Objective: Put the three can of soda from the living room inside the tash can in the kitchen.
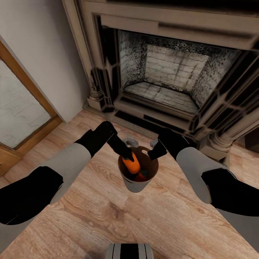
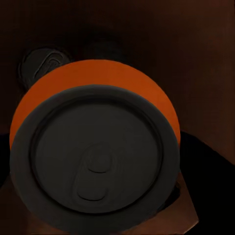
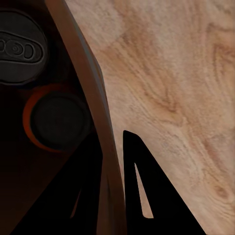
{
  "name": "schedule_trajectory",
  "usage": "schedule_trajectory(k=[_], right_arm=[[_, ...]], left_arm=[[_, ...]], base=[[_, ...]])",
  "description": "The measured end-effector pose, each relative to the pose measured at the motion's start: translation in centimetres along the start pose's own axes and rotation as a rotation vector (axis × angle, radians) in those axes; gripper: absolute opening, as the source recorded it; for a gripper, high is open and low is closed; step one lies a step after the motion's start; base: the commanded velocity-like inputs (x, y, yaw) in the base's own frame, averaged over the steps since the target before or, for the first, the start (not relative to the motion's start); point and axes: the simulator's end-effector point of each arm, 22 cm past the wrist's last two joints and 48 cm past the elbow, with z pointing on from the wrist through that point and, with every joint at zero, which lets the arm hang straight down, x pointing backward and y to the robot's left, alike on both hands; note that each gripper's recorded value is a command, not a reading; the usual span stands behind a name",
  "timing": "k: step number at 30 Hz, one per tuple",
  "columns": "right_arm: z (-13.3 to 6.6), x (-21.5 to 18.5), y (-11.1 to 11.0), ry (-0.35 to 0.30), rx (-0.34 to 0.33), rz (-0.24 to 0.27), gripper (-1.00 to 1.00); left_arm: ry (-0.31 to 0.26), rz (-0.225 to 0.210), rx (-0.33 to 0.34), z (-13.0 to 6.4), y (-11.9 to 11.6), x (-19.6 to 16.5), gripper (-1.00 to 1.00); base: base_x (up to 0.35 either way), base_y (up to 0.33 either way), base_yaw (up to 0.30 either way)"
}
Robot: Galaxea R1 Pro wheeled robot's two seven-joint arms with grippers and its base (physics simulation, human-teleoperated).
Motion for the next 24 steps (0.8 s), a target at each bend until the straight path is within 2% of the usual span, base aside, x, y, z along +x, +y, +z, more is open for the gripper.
schedule_trajectory(k=[13,20,21,24], right_arm=[[0.1,-0.2,0.6,0.001,0.006,-0.019,-1.0],[0.1,-0.2,0.4,0.003,0.015,-0.025,-1.0],[0.1,-0.2,0.4,0.003,0.015,-0.025,-1.0],[0.1,-0.2,0.4,0.004,0.017,-0.026,-1.0]], left_arm=[[0.07,0.02,-0.004,2.3,-0.4,2.4,-1.0],[0.085,0.027,0.003,2.9,-0.8,3.0,-1.0],[0.086,0.028,0.002,2.9,-0.8,3.0,1.0],[0.087,0.031,0.001,3.0,-0.8,3.1,1.0]], base=[[0.0,0.0,0.0],[0.0,0.0,0.0],[0.0,0.0,0.0],[0.0,0.0,0.0]])
